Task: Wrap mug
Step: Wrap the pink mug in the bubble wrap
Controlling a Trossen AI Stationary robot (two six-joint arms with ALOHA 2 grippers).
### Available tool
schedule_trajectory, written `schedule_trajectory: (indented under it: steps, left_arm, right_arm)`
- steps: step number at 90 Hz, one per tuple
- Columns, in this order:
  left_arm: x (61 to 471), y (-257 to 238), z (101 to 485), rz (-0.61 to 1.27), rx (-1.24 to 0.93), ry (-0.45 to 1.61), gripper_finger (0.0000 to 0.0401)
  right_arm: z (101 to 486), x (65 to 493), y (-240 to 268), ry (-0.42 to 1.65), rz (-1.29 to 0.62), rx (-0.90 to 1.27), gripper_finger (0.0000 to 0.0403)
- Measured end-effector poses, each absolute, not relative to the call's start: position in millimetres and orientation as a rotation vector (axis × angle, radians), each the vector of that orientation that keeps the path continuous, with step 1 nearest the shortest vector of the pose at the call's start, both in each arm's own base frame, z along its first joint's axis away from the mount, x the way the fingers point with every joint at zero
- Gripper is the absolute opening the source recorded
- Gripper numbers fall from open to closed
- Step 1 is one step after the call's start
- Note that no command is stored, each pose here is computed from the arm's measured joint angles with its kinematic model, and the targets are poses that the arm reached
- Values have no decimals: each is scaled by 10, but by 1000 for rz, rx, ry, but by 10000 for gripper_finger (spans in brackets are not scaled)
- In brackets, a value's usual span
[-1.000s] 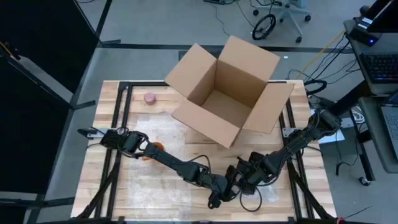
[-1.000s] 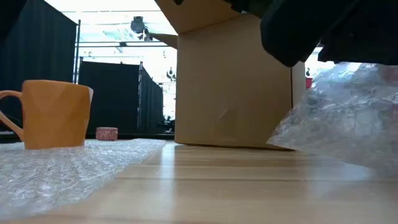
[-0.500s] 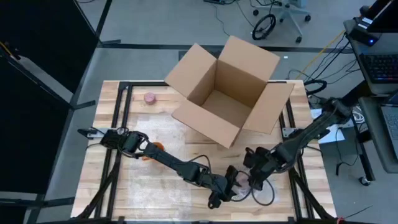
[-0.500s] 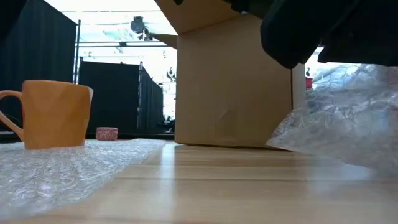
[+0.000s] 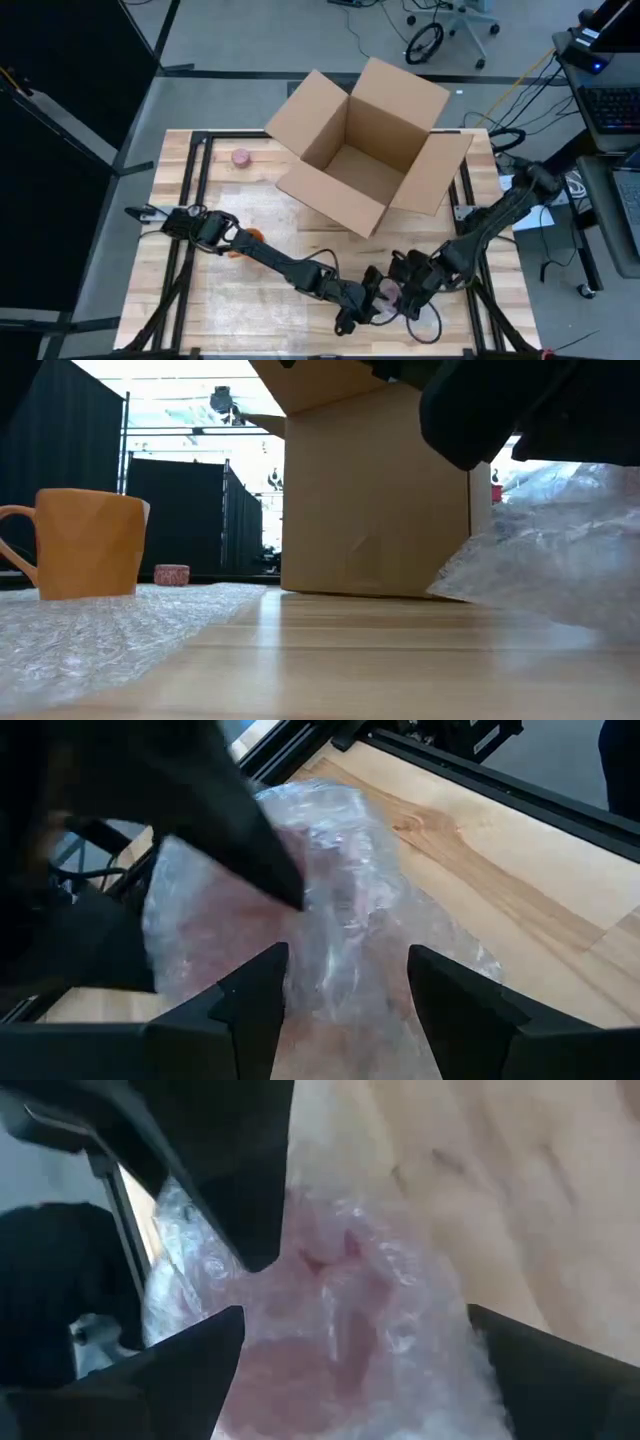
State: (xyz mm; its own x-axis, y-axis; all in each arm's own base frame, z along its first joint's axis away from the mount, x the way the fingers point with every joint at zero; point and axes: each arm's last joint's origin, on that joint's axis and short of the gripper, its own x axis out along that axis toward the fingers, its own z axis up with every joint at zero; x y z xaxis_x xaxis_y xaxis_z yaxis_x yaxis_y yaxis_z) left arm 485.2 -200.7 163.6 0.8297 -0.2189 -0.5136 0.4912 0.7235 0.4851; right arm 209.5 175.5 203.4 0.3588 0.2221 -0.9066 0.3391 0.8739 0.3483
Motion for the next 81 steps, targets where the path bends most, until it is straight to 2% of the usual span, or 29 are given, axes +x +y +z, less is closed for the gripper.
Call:
schedule_trajectory:
  steps: [25, 44, 67, 74, 81]
  left_arm:
    - [4853, -2007, 1636, -404, 650, 447, 193]
    - [4859, -1996, 1639, -395, 627, 449, 193]
    - [4856, -1997, 1638, -398, 627, 452, 193]
    - [4855, -1997, 1639, -398, 628, 452, 193]
    - [4855, -1992, 1637, -394, 628, 457, 193]
  right_arm:
    - [1976, 2097, 1723, 1231, -146, 498, 357]
    - [1678, 2191, 1749, 1284, -251, 424, 357]
    - [1467, 2285, 1791, 1351, -269, 428, 356]
    - [1462, 2294, 1792, 1347, -257, 419, 348]
    - [1458, 2298, 1779, 1339, -260, 405, 322]
